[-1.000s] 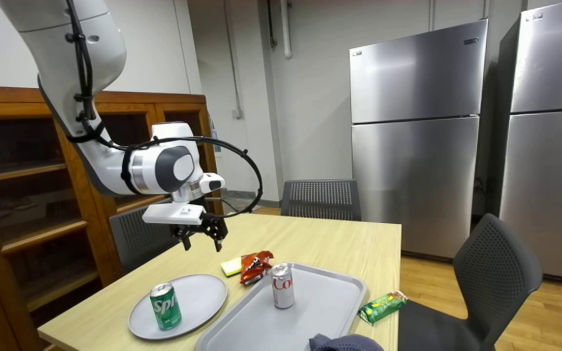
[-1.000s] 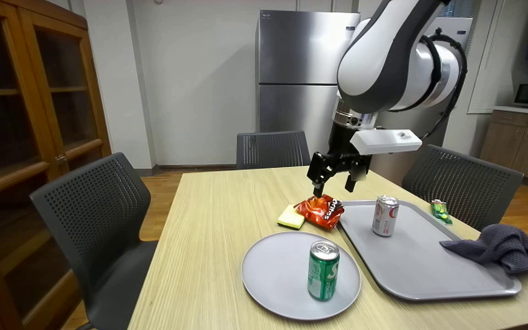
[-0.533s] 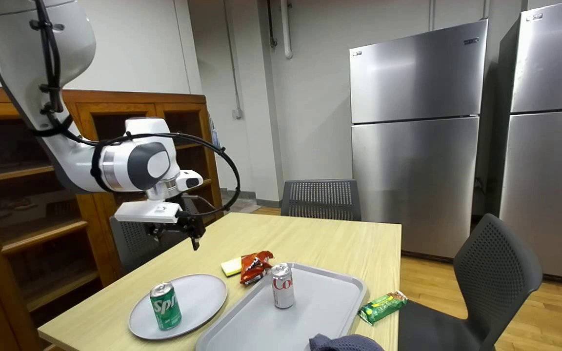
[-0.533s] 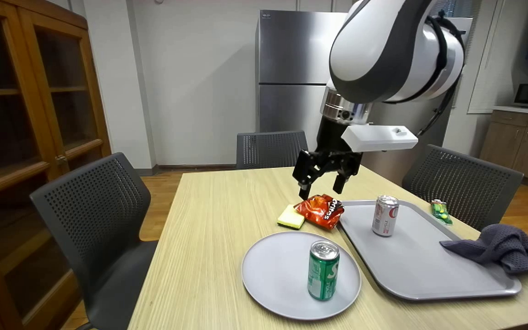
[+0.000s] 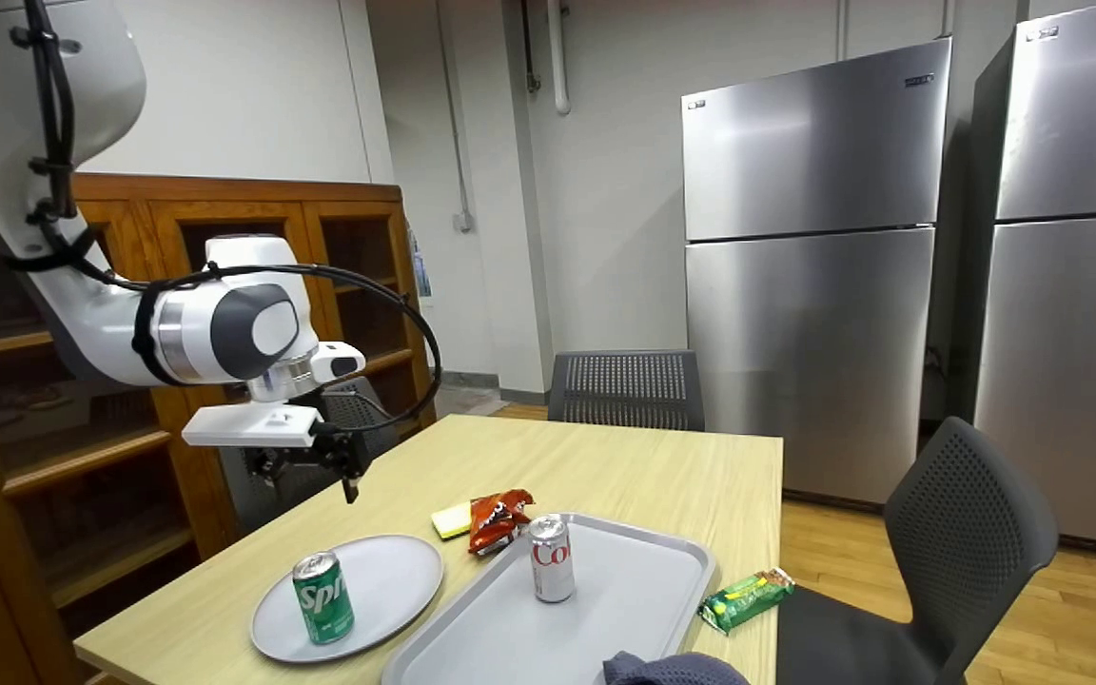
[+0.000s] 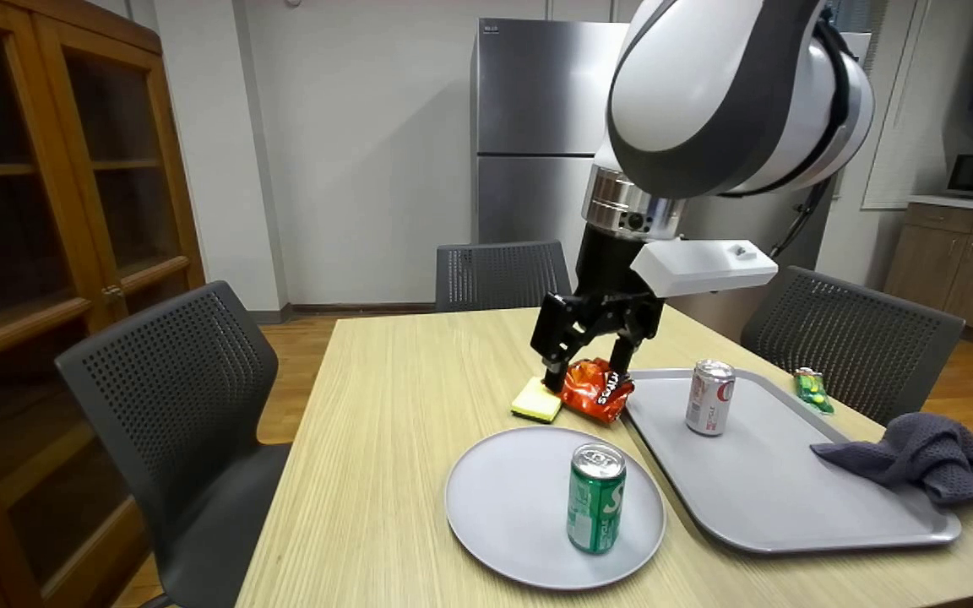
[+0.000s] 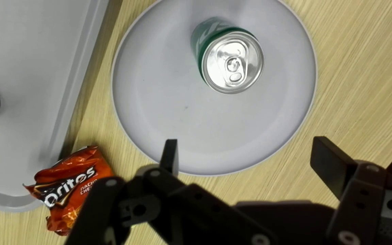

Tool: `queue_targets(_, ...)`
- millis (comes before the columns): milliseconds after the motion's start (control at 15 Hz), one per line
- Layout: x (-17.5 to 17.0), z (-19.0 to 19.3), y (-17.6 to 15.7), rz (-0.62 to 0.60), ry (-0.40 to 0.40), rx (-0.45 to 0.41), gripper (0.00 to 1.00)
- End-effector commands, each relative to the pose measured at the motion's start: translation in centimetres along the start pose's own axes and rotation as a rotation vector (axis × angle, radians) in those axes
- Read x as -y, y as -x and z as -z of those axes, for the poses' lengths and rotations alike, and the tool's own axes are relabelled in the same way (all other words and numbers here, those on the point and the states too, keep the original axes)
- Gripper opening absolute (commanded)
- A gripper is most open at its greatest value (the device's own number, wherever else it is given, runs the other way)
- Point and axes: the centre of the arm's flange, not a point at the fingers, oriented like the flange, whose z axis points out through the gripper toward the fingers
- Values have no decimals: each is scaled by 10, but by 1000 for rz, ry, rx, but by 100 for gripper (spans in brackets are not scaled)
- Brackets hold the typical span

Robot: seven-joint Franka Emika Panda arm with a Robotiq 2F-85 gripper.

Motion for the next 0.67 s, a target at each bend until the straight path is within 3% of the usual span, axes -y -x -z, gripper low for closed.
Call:
queue_targets(0, 9, 0, 13, -10, 9, 19, 100)
queue_targets(600, 14, -34, 17, 5, 2, 82, 100)
